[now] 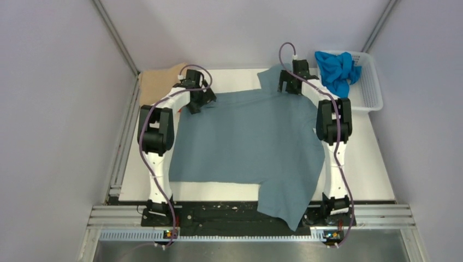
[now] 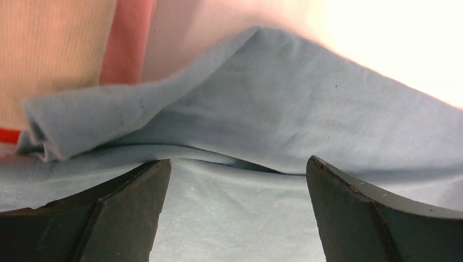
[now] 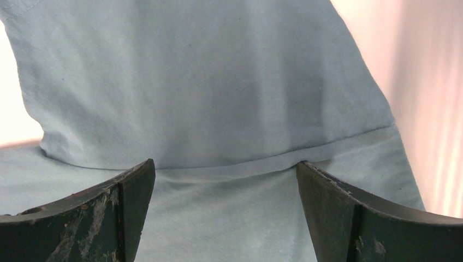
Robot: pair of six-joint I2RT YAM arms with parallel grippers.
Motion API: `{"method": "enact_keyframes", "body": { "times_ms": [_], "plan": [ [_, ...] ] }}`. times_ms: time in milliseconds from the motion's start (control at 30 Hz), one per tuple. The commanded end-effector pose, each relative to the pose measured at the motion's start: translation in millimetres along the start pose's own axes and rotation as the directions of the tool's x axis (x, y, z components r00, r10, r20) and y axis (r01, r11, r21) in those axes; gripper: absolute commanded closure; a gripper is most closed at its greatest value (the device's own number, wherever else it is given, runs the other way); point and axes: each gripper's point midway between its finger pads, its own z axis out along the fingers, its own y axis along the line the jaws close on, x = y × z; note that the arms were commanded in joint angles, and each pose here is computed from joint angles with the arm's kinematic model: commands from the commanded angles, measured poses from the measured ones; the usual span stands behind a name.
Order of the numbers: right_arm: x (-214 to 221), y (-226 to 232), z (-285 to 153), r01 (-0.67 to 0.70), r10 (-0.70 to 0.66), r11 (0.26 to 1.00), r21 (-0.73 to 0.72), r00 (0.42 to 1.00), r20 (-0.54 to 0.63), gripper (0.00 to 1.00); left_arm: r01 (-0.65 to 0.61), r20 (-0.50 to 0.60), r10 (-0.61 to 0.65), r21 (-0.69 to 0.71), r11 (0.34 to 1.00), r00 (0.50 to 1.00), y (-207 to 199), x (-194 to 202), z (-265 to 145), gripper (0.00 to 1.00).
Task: Fold and stack the t-shirts
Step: Flatten out the tshirt
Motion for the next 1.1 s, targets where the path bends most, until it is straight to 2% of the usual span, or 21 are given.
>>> {"method": "enact_keyframes", "body": {
  "times_ms": [0,133,233,433,567,700,800,933,1067],
  "plan": [
    [-13,1,25,0.044,-0.045,0.998,-0.051,0.999,-0.018,0.01,0.028,-0.097,-0.027,0.000,1.000,0.995,9,24,33,0.01],
    [-35,-4,34,0.054,-0.053,0.997,-0.049,0.998,0.021,0.01,0.028,-0.084,-0.024,0.044,0.999,0.996,-3,14,36,0.01],
    [-52,-3,18,0.075,-0.073,0.996,-0.047,0.996,0.055,0.01,0.011,-0.062,-0.006,0.080,0.997,0.998,-18,1,22,0.01],
    [-86,2,-69,0.089,-0.084,0.996,-0.025,0.983,0.160,0.01,-0.048,0.042,0.042,0.156,0.987,0.998,-42,-20,-57,0.01],
    [-74,11,-130,0.132,-0.125,0.991,-0.020,0.973,0.193,0.01,-0.063,0.090,0.050,0.148,0.987,0.995,-29,-1,-114,0.01],
    [-20,15,-171,0.143,-0.144,0.990,0.014,0.976,0.164,0.01,-0.004,0.083,0.003,0.020,1.000,0.997,35,48,-146,0.01],
    [18,18,-204,0.107,-0.102,0.994,-0.020,0.978,0.179,0.01,0.061,0.090,-0.055,-0.069,0.996,0.994,86,84,-173,0.01],
    [60,17,-229,0.060,-0.042,0.994,-0.087,0.980,0.195,0.01,0.145,0.098,-0.125,-0.238,0.960,0.987,159,132,-197,0.01],
    [85,7,-242,0.043,-0.027,0.995,-0.088,0.983,0.181,0.01,0.248,0.155,-0.206,-0.333,0.910,0.966,205,159,-213,0.01]
  ]
}}
